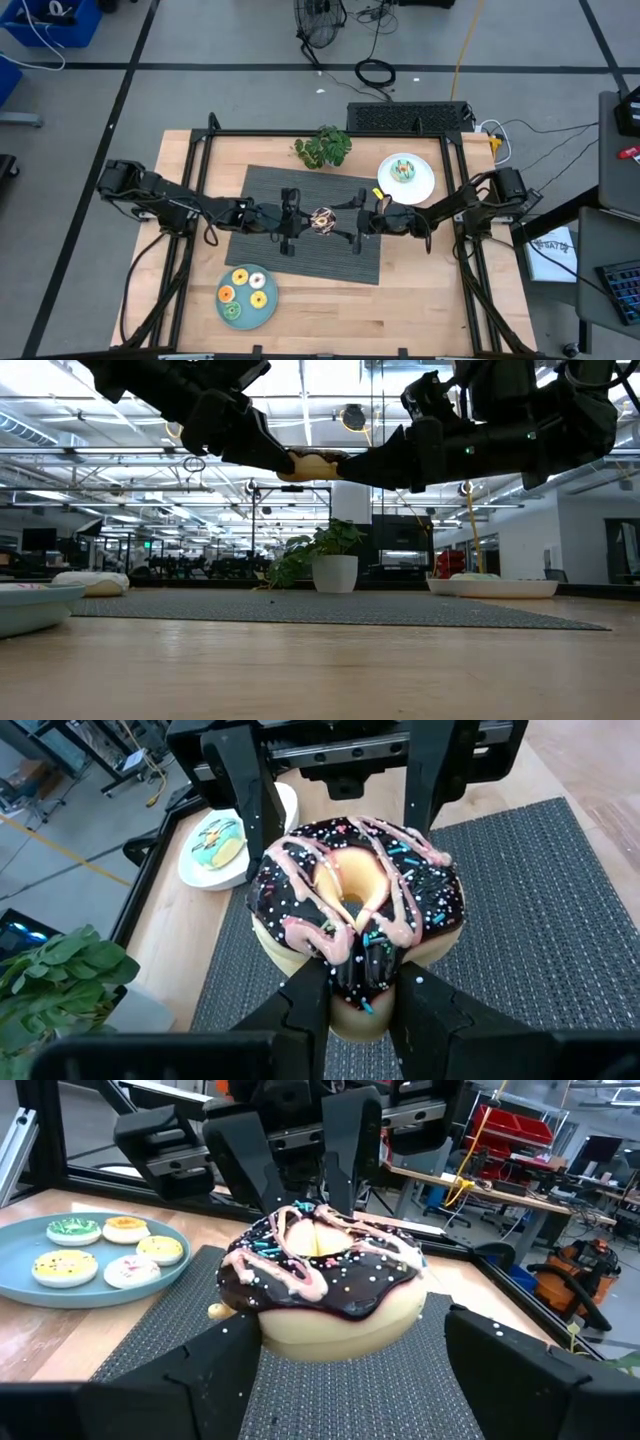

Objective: Pick & Place donuts
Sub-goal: Put the big black donut on the white plate

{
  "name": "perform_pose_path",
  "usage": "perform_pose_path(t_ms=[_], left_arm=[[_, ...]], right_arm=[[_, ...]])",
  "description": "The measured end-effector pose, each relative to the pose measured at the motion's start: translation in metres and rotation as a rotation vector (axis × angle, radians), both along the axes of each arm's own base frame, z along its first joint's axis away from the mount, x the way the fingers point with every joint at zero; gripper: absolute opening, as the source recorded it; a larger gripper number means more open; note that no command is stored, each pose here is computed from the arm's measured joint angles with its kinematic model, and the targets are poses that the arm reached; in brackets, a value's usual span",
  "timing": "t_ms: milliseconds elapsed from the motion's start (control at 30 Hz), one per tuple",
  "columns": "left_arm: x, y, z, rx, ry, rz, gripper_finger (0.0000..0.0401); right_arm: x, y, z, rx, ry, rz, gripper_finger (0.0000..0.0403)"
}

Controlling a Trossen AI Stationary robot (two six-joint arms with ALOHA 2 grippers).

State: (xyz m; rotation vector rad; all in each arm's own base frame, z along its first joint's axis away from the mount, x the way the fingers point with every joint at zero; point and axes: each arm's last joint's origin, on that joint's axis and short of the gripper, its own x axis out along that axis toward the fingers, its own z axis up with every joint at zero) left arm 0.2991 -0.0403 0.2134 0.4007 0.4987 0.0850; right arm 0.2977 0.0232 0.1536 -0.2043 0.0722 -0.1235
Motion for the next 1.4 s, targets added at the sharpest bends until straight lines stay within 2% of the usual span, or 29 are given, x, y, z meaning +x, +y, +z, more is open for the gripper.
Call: perform_pose_path(t_ms=[167,333,633,767,900,1033,1133,1233,1400], left_arm=[[0.0,-0.0001,0.0,-0.007,-0.001,0.0,0.009],[0.0,-0.0001,0.0,-0.019,-0.003,0.007,0.009],[0.0,-0.0004,0.0,-0.033,-0.006,0.011,0.009],[-0.0001,-0.0004,0.0,-0.04,-0.007,0.014,0.009],[-0.0001,-0.0005,-0.0001,-0.098,-0.017,0.037,0.009],[-0.0003,-0.0006,-0.0004,-0.104,-0.013,0.035,0.009],[-0.0002,-0.0005,-0.0002,-0.082,-0.012,0.026,0.009],[0.0007,0.0005,0.002,-0.087,-0.045,0.074,0.0099],[0.0012,0.0046,0.0041,-0.164,-0.097,0.188,0.0159]], right_arm=[[0.0,0.0,-0.0001,0.0,0.001,0.0,0.0288],[0.0,0.0001,-0.0002,0.0,0.002,0.004,0.026],[0.0021,0.003,0.0026,0.006,-0.012,0.101,0.0155],[0.0024,0.0031,0.0029,-0.001,-0.012,0.102,0.0105],[0.0024,0.0031,0.0029,-0.004,-0.012,0.103,0.006],[0.0025,0.0031,0.0029,-0.005,-0.012,0.104,0.0028],[0.0025,0.0031,0.0028,-0.005,-0.011,0.104,0.0018],[0.0025,0.0032,0.0024,-0.005,-0.005,0.103,0.0021],[0.0024,0.003,0.0026,-0.005,-0.006,0.099,0.0029]])
